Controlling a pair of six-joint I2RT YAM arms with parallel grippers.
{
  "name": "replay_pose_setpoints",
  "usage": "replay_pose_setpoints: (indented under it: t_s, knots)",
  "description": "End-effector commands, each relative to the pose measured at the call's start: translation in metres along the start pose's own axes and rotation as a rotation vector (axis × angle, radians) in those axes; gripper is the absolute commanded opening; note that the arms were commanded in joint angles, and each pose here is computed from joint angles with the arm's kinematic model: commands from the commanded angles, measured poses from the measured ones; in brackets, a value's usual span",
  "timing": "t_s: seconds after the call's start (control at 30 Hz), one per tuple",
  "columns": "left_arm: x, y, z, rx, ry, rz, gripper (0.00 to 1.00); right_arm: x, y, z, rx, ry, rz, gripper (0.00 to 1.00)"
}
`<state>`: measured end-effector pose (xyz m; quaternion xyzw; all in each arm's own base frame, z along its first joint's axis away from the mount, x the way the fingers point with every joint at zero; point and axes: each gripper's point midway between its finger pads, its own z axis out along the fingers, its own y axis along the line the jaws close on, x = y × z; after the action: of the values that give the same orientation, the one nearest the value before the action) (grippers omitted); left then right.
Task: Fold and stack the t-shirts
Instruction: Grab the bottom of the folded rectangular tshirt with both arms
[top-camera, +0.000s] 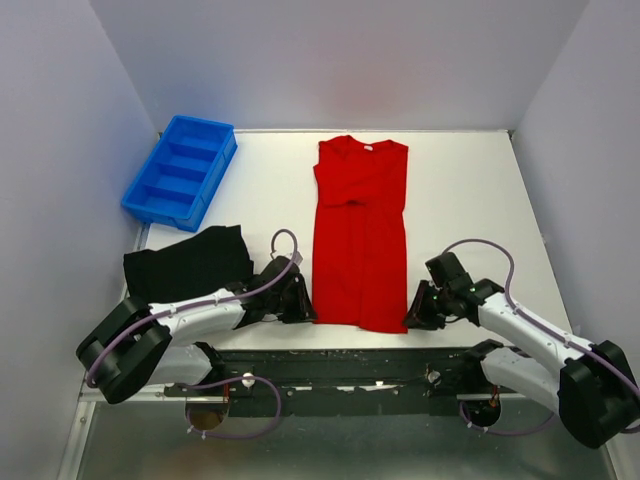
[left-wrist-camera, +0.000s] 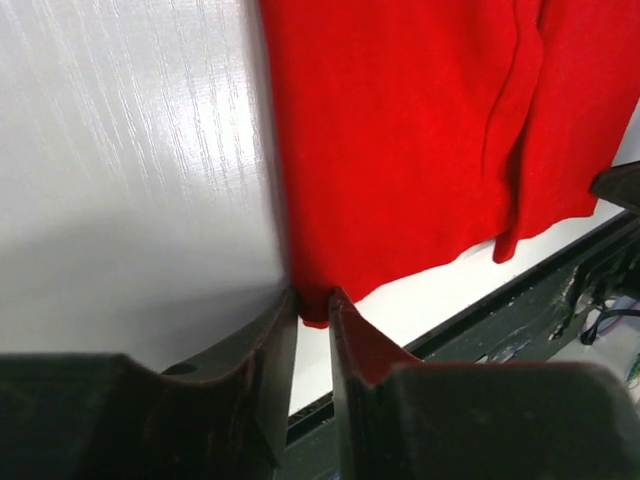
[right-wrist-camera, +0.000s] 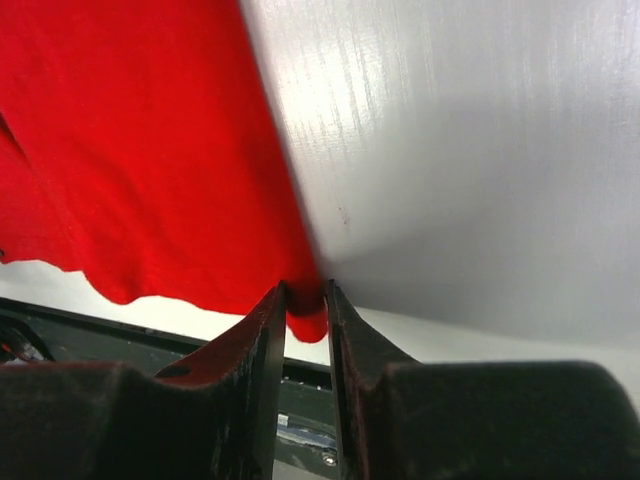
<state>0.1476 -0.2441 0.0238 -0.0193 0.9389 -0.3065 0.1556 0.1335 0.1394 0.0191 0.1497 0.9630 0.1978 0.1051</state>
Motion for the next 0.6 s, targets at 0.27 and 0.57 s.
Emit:
replay_pose_setpoints:
  t_s: [0.27, 0.57]
  knots:
    - [0.005, -0.002, -0.016, -0.018, 0.028, 0.03, 0.0, 0.006, 0.006, -0.016, -0.035, 0.014, -0.042, 0.01]
    - [-0.008, -0.027, -0.04, 0.043, -0.014, 0.041, 0.0, -0.016, 0.028, -0.055, -0.071, -0.091, -0.081, 0.01]
